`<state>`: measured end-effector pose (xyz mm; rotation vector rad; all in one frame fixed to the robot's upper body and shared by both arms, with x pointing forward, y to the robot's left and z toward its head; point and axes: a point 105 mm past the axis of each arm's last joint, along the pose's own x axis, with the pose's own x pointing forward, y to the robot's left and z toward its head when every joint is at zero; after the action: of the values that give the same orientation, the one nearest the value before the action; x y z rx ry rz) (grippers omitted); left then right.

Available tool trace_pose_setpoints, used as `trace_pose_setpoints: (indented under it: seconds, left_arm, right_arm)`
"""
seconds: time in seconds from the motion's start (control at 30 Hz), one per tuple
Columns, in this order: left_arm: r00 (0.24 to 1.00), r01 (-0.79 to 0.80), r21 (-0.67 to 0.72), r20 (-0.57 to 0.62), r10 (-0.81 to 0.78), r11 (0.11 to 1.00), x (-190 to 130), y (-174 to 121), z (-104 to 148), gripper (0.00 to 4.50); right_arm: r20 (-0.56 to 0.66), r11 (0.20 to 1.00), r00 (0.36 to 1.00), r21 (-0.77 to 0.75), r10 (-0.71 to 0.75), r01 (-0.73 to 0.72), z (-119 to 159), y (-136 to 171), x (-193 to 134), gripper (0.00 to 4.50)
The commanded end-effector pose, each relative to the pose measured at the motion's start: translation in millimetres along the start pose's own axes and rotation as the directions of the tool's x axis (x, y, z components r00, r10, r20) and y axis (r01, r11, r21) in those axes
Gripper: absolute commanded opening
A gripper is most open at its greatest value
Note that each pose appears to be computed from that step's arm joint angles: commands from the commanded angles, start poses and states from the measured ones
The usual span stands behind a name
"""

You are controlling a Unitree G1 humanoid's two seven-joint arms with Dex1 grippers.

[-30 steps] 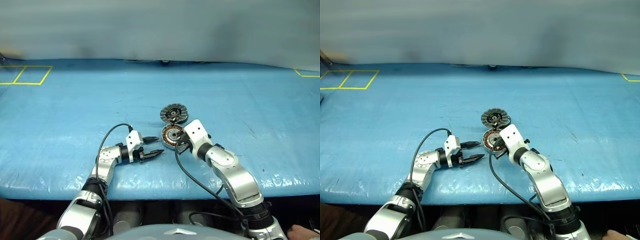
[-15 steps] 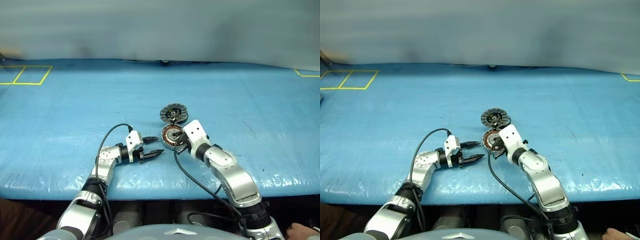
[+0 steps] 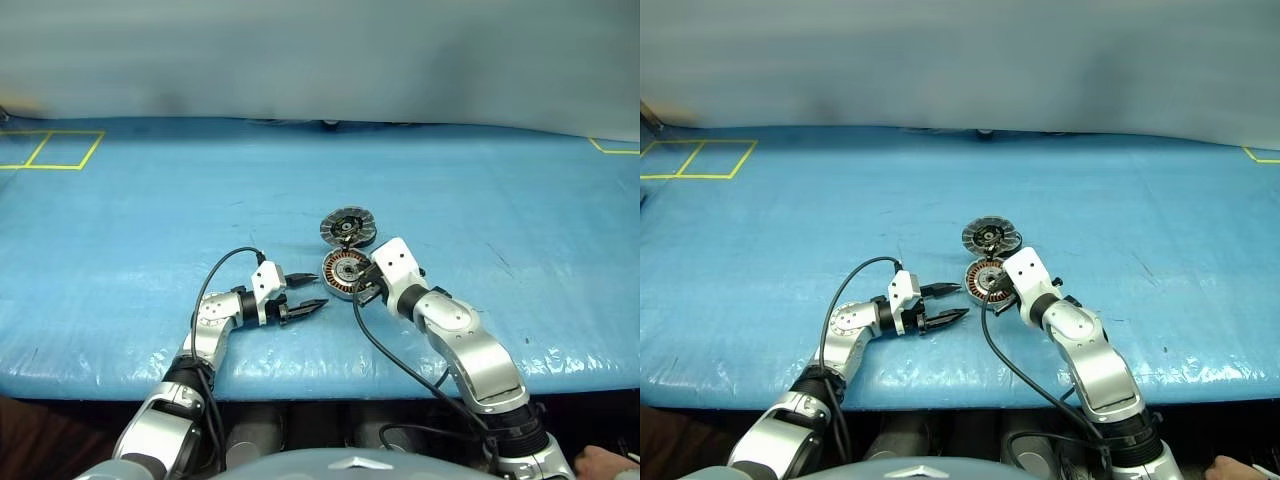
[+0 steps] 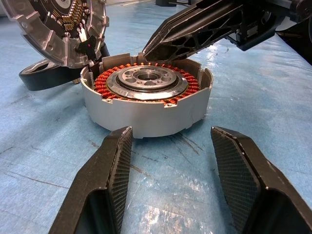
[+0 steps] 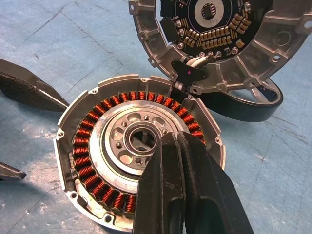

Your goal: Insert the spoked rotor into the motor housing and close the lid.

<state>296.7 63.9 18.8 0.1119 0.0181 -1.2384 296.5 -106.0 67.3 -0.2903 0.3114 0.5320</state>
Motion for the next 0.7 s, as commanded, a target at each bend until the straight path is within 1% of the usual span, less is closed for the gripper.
trace_pose_setpoints:
  seconds: [0.03,0.2,0.37,0.5,0.7]
  left_arm:
    - [1.0,-0.003,0.008,0.011,0.003,1.0,1,0,3,2.7]
    - [1.0,-0.007,0.007,0.007,0.007,1.0,-1,0,2,2.7]
    - [1.0,-0.008,0.004,0.009,0.008,1.0,-1,-1,2,2.7]
    - [1.0,-0.019,0.003,0.014,0.019,1.0,-2,1,3,2.7]
    - [0.999,-0.033,0.011,0.027,0.033,0.999,-8,5,9,2.7]
  right_arm:
    - [0.025,1.0,1.0,-0.005,-0.003,0.004,6,0,-1,0.06]
    - [0.013,1.0,1.0,0.004,0.002,-0.002,1,2,1,0.06]
    - [0.06,1.0,0.998,0.007,0.018,-0.019,12,5,0,0.06]
    - [0.089,0.998,0.994,0.004,0.056,-0.057,19,13,-1,0.06]
    - [0.121,0.999,0.992,-0.031,0.024,-0.02,30,0,-13,0.06]
